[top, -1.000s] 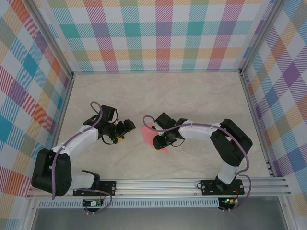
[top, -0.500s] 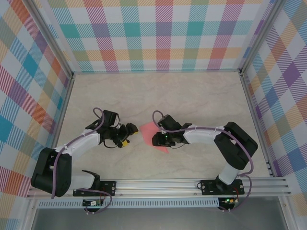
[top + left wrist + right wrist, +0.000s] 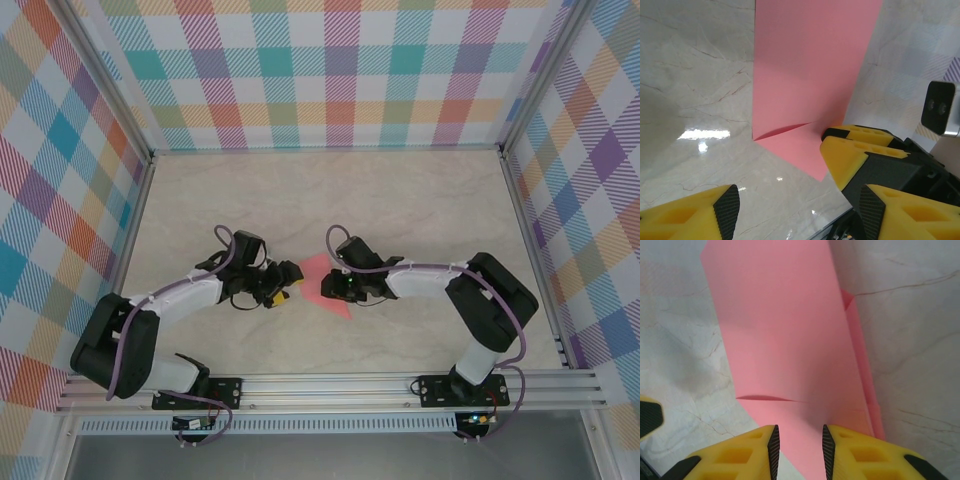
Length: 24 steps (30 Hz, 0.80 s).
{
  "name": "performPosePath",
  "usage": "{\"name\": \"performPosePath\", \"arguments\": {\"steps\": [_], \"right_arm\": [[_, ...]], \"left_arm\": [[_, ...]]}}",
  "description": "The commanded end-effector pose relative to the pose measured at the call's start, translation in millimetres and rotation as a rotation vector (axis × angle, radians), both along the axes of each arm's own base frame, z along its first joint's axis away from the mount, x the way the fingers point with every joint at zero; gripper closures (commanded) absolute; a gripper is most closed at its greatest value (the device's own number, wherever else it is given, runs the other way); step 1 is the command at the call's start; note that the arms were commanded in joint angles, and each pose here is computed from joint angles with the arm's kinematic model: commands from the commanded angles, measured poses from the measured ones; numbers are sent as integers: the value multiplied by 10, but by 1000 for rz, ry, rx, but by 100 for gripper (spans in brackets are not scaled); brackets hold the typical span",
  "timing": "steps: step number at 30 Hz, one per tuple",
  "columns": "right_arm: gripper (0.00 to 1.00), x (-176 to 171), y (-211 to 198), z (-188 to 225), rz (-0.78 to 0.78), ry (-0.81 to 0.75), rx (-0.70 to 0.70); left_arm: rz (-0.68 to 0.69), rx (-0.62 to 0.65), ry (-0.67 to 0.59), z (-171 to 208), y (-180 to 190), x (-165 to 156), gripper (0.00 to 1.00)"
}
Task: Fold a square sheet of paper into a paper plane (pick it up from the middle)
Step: Fold the wing for the fifth time at the center of the table.
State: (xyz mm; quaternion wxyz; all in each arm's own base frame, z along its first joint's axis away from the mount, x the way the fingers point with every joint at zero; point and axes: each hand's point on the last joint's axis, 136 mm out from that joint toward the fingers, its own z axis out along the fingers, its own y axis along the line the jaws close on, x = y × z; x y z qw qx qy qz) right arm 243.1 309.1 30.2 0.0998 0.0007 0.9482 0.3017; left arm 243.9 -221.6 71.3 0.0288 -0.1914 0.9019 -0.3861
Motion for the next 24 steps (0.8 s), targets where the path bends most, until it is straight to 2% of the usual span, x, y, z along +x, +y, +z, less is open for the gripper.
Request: {"name": "performPosePath", "arguments": {"steps": [1, 10, 18, 24], "right_arm": [[71, 39, 23, -45, -25, 28, 38], [76, 30, -61, -223, -98, 120, 40], [76, 22, -85, -209, -138, 178, 152], [76, 20, -117, -206, -156, 201, 179]], "left_arm": [[-16, -13, 20, -76, -92, -49, 37], [-18, 36, 63, -266, -162, -84, 47], [5, 30, 80, -330, -215, -47, 53], [24, 43, 92, -391, -216, -12, 57]]}}
